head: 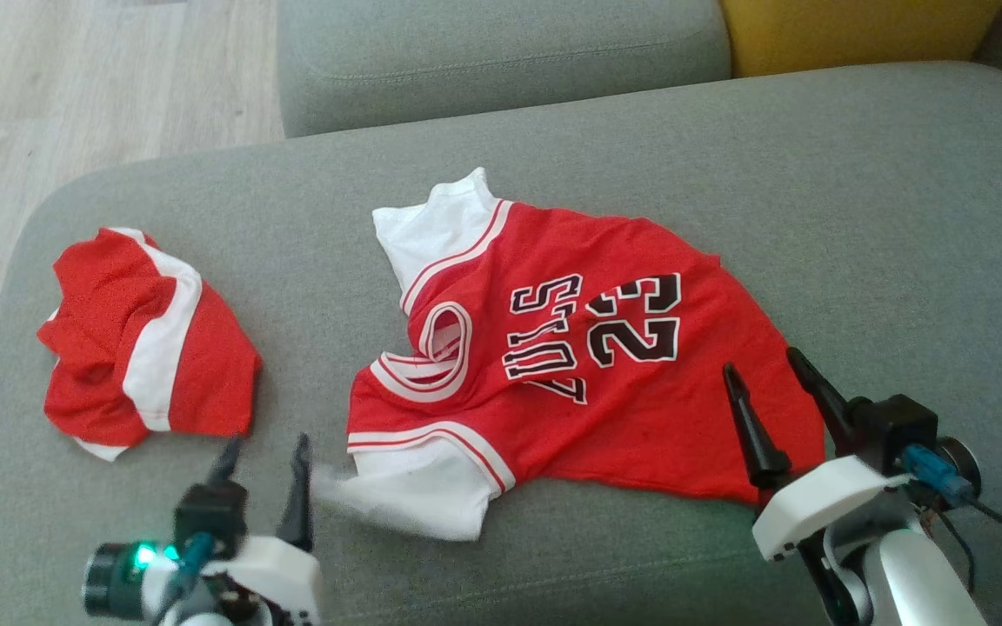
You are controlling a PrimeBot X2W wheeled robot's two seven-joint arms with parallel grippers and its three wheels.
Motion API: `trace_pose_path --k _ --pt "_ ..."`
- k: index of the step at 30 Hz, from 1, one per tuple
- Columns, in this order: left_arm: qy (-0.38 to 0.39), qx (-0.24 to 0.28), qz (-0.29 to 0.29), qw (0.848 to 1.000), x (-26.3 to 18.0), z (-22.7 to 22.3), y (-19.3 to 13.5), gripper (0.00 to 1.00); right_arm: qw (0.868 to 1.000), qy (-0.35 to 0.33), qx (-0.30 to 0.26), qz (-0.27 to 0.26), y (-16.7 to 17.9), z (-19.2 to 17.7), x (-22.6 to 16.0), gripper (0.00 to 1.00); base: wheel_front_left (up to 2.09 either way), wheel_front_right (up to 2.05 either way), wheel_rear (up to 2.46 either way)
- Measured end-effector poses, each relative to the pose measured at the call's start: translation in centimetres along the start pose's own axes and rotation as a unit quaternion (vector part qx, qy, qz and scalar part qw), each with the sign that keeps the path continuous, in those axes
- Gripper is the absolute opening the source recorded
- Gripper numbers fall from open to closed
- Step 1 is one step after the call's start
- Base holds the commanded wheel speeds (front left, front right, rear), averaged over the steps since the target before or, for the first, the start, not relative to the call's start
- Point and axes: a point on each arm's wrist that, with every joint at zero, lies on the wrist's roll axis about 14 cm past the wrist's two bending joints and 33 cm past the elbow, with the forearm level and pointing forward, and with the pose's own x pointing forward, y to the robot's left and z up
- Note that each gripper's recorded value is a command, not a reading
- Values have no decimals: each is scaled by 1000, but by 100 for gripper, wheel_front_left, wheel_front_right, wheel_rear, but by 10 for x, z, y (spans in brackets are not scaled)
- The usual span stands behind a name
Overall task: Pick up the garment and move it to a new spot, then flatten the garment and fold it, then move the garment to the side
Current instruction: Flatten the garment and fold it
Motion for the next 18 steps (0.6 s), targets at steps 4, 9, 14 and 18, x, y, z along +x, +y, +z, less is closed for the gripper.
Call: trace_pose_path --k 4,9,14,18 --pt "-31 -18 31 999 4 20 9 100 1000 0 0 -2 -1 0 -1 100 0 0 0" --pt "-79 -46 5 996 6 51 -12 100 1000 4 3 -6 -4 -2 -1 100 0 0 0" --pt "-124 -71 -14 990 6 81 -25 100 1000 12 20 -20 -12 -9 1 100 0 0 0" --pt "-123 -81 -29 989 7 81 -33 100 1000 7 24 -12 -9 -2 22 100 0 0 0"
